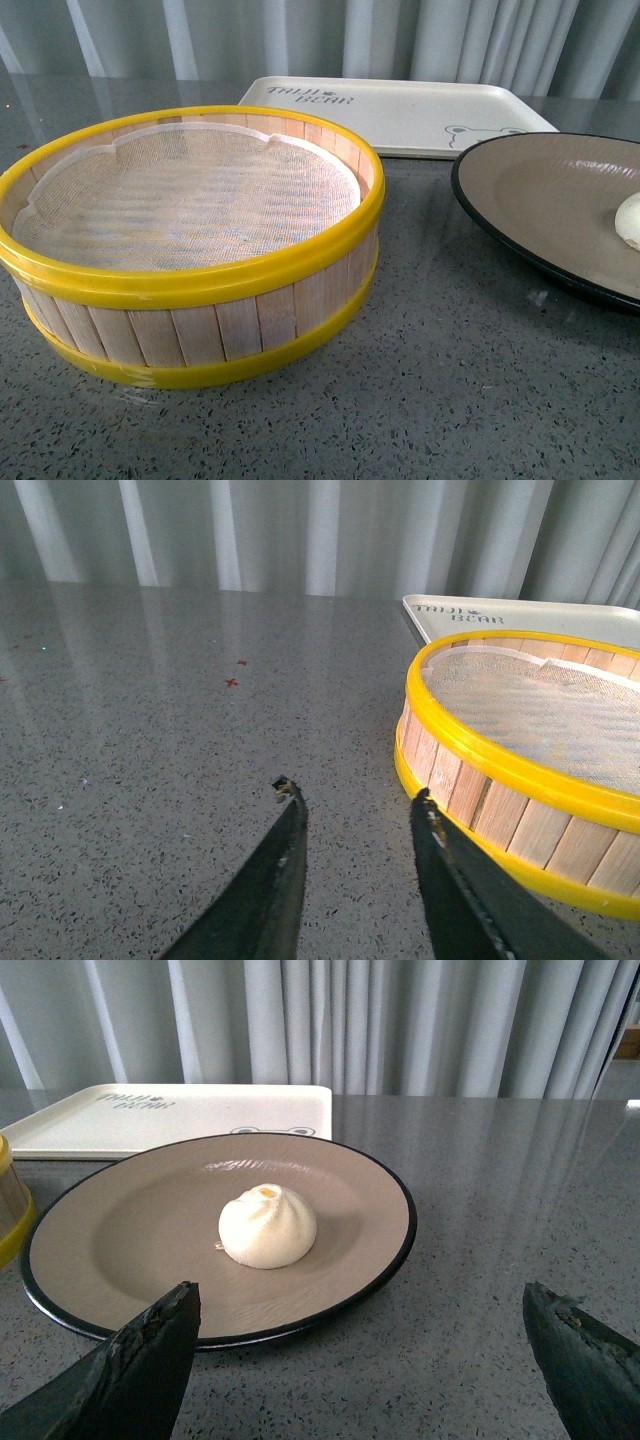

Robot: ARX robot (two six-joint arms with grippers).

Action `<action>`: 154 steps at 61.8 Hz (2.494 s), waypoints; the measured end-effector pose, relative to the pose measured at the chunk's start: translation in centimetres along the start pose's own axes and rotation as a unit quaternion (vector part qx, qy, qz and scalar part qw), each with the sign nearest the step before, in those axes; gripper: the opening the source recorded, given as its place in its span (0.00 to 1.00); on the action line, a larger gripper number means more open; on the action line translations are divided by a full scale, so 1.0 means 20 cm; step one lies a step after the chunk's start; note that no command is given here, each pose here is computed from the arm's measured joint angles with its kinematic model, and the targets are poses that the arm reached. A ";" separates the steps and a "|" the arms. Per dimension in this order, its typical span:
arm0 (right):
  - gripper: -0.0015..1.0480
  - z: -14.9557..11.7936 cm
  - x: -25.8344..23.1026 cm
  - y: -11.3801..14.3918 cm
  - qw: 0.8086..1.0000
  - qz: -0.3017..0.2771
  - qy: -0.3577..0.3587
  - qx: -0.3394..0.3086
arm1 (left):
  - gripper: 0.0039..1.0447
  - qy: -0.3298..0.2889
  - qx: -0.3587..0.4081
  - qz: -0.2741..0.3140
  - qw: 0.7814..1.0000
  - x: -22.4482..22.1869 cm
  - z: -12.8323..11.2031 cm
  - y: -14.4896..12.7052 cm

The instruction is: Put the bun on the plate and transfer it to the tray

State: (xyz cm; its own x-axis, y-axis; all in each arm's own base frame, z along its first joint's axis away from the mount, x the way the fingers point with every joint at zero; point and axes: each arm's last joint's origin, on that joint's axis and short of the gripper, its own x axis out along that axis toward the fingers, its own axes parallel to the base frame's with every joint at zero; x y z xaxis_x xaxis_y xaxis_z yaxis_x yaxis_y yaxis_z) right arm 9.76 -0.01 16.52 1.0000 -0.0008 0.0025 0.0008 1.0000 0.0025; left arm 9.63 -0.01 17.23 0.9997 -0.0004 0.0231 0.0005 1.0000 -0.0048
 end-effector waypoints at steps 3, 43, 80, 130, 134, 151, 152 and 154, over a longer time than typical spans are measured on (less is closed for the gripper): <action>0.92 0.00 0.00 0.00 1.000 0.000 0.000 0.000 | 0.42 0.000 0.000 0.000 1.000 0.00 0.00 0.00; 0.92 0.28 0.28 -0.14 0.999 -0.001 0.008 -0.041 | 0.94 0.000 0.000 0.000 1.000 0.00 0.00 0.00; 0.92 0.13 0.43 -0.23 0.850 0.017 0.256 0.461 | 0.94 0.000 0.000 0.000 1.000 0.00 0.00 0.00; 0.20 0.12 0.48 -0.11 0.775 0.053 0.295 0.557 | 0.94 0.000 0.000 0.000 1.000 0.00 0.00 0.00; 0.10 0.12 0.48 -0.11 0.774 0.052 0.294 0.559 | 0.94 0.000 0.000 0.000 1.000 0.00 0.00 0.00; 0.02 0.14 0.46 -0.12 0.773 0.067 0.259 0.575 | 0.94 0.000 0.000 0.000 1.000 0.00 0.00 0.00; 0.02 0.14 0.46 -0.12 0.773 0.071 0.251 0.578 | 0.94 0.000 0.000 0.000 1.000 0.00 0.00 0.00; 0.02 0.16 0.45 -0.12 0.772 0.082 0.233 0.585 | 0.94 0.000 0.000 0.000 1.000 0.00 0.00 0.00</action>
State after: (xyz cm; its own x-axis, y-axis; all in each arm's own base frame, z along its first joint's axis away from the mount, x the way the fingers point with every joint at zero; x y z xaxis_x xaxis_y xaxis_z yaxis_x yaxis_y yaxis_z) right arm 18.72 -2.51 19.64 0.8791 0.3991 -0.2607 0.1439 0.2992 0.9433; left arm 9.62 -0.01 17.23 0.9997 -0.0004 0.0235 0.0005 1.0000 -0.0040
